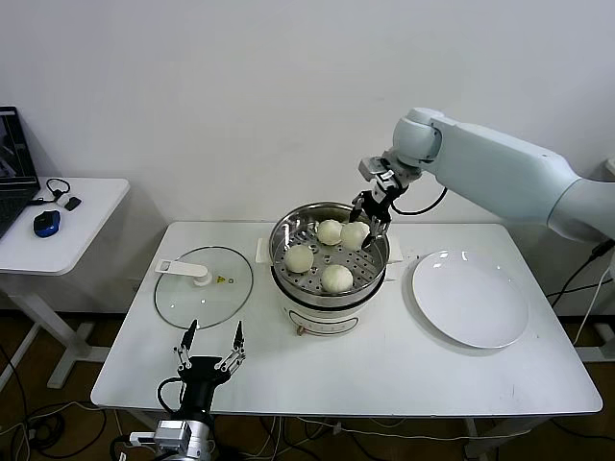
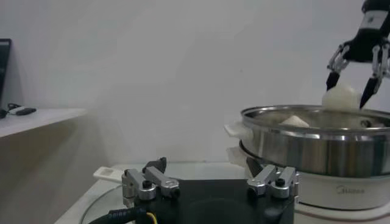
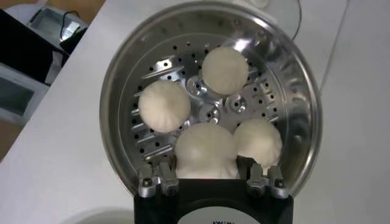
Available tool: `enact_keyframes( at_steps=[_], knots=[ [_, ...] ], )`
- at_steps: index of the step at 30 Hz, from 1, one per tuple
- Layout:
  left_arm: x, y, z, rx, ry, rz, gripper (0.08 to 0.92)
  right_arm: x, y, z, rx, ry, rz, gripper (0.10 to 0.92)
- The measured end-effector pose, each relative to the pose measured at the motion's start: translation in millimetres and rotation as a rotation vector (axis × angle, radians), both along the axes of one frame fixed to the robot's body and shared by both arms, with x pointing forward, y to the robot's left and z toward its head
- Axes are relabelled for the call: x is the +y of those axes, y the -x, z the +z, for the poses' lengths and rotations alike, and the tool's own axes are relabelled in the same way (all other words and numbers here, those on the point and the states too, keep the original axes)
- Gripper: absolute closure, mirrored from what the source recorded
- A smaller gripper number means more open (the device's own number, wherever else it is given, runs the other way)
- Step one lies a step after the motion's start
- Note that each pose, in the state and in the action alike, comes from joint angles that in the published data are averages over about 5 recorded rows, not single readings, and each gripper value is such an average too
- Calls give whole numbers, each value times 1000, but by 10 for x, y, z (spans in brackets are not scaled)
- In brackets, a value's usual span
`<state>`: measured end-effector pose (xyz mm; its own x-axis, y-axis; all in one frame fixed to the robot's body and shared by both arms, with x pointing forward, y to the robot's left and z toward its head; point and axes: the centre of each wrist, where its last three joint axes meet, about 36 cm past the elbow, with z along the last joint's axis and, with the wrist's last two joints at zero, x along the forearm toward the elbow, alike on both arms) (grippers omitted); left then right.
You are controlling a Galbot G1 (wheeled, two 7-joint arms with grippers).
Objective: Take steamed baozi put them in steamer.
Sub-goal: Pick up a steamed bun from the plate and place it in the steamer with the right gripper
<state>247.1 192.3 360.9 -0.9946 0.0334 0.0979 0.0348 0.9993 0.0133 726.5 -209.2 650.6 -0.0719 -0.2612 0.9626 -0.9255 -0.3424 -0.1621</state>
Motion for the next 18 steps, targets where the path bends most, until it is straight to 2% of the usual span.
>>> enact_keyframes(
  at_steps=[18],
  knots=[
    [6, -10, -25, 6, 0, 0, 177, -43, -180, -423, 19, 44, -31, 369]
  ],
)
